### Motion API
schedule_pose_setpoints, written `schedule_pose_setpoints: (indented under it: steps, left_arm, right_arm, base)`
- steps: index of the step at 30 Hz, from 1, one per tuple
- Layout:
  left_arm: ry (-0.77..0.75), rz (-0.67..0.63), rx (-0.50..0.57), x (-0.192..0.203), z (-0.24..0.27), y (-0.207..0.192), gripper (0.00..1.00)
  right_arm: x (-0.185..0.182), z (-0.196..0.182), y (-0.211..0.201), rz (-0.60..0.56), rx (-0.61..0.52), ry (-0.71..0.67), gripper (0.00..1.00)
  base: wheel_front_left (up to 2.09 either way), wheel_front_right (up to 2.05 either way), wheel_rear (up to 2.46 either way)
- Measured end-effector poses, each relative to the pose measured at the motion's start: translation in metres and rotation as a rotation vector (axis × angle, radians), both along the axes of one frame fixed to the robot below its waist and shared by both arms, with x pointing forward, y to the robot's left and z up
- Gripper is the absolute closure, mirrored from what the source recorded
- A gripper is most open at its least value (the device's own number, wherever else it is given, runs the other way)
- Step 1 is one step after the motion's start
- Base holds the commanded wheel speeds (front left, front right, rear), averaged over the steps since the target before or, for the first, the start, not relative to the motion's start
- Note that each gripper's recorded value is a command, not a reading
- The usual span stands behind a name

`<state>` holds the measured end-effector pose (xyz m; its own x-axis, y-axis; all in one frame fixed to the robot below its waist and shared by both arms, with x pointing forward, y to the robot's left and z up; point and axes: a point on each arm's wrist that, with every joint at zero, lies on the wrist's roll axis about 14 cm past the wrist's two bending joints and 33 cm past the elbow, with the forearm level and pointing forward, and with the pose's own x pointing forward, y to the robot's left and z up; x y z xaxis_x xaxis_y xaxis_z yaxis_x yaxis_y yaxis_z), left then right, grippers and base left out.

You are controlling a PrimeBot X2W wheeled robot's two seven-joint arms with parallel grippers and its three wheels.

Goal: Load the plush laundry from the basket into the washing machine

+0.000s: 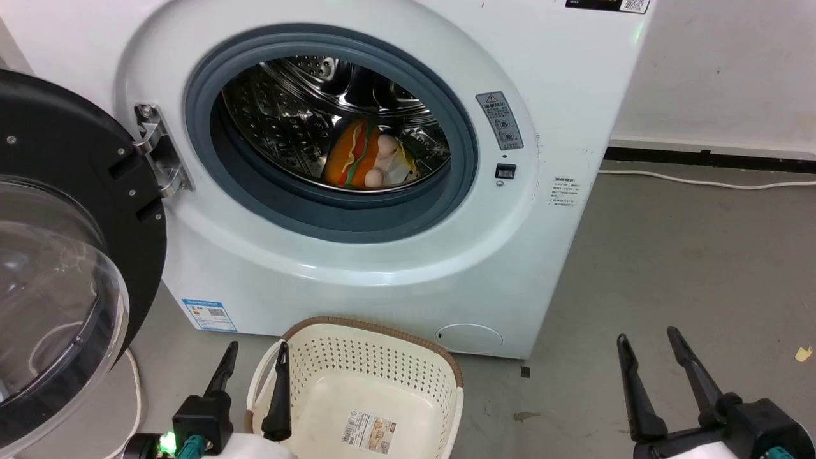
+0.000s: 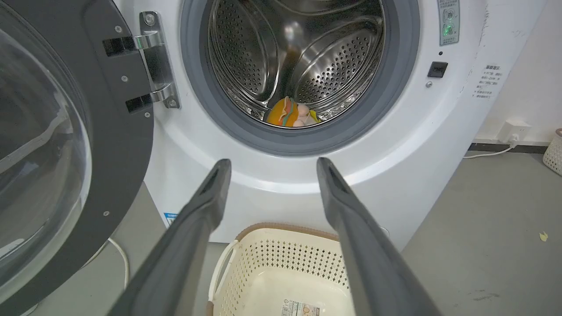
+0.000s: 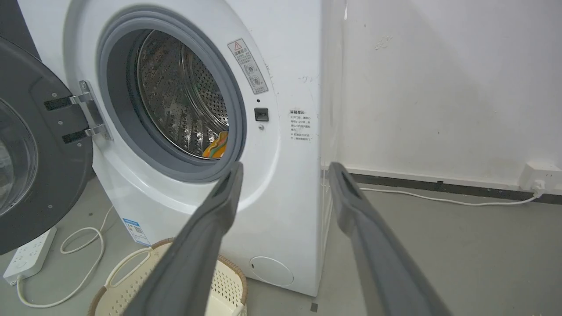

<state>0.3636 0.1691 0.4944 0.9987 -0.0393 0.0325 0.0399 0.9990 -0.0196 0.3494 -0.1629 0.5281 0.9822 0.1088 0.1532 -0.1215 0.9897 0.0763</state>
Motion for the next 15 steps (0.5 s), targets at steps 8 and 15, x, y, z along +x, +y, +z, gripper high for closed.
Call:
schedule_pose_setpoints:
  steps: [8, 15]
  left_arm:
    - [0.008, -0.019, -0.008, -0.0002, -0.0022, -0.0047, 1.00]
    - [0.013, -0.017, -0.008, 0.0001, -0.0021, -0.0043, 1.00]
  right_arm:
    - [0.0000, -0.0005, -0.0001, 0.000, -0.008, 0.001, 1.00]
    - [0.0002, -0.0016, -0.0001, 0.000, -0.009, 0.010, 1.00]
  base:
    - [0.00, 0.00, 0.00]
    - [0.00, 0.00, 0.00]
